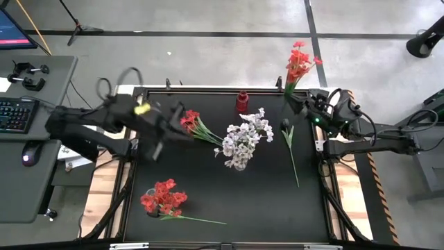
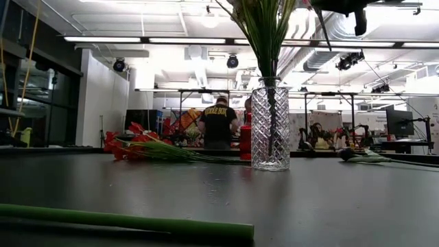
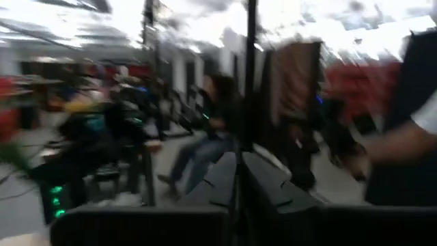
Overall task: Sort flowers into vase by color
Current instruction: Put the right red flowers into the left transparent vase
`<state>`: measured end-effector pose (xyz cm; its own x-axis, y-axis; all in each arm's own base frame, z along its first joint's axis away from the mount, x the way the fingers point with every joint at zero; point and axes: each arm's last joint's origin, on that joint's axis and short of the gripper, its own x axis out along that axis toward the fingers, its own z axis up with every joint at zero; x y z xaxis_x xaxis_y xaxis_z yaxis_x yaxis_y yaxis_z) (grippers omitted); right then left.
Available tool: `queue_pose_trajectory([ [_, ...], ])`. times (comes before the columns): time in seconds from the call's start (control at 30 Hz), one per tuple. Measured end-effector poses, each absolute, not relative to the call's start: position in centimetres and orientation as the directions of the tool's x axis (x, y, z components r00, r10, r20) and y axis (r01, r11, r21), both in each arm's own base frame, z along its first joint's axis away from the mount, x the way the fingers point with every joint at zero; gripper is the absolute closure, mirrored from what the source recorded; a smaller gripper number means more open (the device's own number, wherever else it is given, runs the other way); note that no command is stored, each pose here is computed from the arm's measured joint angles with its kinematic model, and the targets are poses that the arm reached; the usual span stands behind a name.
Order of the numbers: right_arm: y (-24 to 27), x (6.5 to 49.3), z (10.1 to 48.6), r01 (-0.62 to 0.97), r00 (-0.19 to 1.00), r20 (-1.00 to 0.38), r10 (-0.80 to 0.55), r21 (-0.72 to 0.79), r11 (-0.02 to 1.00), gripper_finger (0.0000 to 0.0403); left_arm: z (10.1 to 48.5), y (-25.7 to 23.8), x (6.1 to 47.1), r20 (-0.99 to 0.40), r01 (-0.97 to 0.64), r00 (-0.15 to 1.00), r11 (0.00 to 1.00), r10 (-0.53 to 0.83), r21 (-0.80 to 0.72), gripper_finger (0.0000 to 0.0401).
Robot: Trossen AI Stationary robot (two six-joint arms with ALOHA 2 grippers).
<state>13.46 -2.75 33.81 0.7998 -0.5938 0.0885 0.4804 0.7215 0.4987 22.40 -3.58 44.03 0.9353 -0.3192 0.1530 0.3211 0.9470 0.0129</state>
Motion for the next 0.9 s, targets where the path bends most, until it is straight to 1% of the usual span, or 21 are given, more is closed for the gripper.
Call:
queue_pose_trajectory([
  [0.07, -2.7, 13.5, 33.8, 0.470, 0.811, 0.085, -0.579, 0.495, 0.731, 0.0403, 44.7, -5.1, 24.1, 0.084, 0.367, 0.926, 0.930, -0.368, 0.026, 0.0390],
  [0.13, -2.6, 13.5, 33.8, 0.451, 0.825, 0.086, -0.558, 0.493, 0.744, 0.0403, 44.7, -6.7, 25.5, -0.038, 0.421, 0.906, 0.907, -0.421, -0.016, 0.0395],
  [0.23, -2.6, 13.6, 33.8, 0.432, 0.839, 0.088, -0.537, 0.491, 0.756, 0.0403, 43.7, -9.7, 26.5, -0.235, 0.467, 0.836, 0.868, -0.496, -0.169, 0.0399],
  [0.27, -2.5, 13.6, 33.8, 0.424, 0.845, 0.088, -0.527, 0.491, 0.762, 0.0403, 43.4, -10.7, 26.5, -0.276, 0.472, 0.807, 0.852, -0.521, -0.227, 0.0399],
  [0.33, -2.5, 13.6, 33.8, 0.410, 0.855, 0.089, -0.511, 0.489, 0.770, 0.0403, 43.0, -12.8, 25.8, -0.319, 0.469, 0.753, 0.809, -0.576, -0.353, 0.0400],
  [0.4, -2.4, 13.7, 33.8, 0.389, 0.869, 0.090, -0.487, 0.487, 0.782, 0.0403, 42.9, -14.9, 25.0, -0.329, 0.444, 0.715, 0.764, -0.617, -0.469, 0.0400],
  [0.47, -2.4, 13.7, 33.8, 0.375, 0.877, 0.090, -0.472, 0.485, 0.790, 0.0403, 42.4, -17.0, 23.9, -0.366, 0.377, 0.687, 0.738, -0.628, -0.559, 0.0401],
  [0.53, -2.3, 13.7, 33.8, 0.358, 0.887, 0.091, -0.452, 0.484, 0.799, 0.0403, 41.8, -18.9, 22.6, -0.402, 0.306, 0.669, 0.725, -0.625, -0.618, 0.0401],
  [0.6, -2.3, 13.7, 33.8, 0.349, 0.892, 0.091, -0.443, 0.483, 0.803, 0.0403, 41.5, -20.8, 21.0, -0.431, 0.250, 0.650, 0.712, -0.626, -0.656, 0.0401],
  [0.7, -2.3, 13.7, 33.8, 0.345, 0.894, 0.091, -0.439, 0.485, 0.804, 0.0403, 41.1, -23.0, 18.7, -0.457, 0.225, 0.625, 0.707, -0.633, -0.670, 0.0401],
  [0.83, -2.3, 13.8, 33.8, 0.345, 0.894, 0.091, -0.438, 0.483, 0.805, 0.0403, 40.2, -24.8, 16.0, -0.526, 0.201, 0.592, 0.744, -0.610, -0.637, 0.0401],
  [0.9, -2.3, 13.8, 33.8, 0.345, 0.894, 0.091, -0.438, 0.483, 0.805, 0.0403, 39.2, -25.4, 14.5, -0.609, 0.178, 0.536, 0.783, -0.585, -0.596, 0.0401],
])
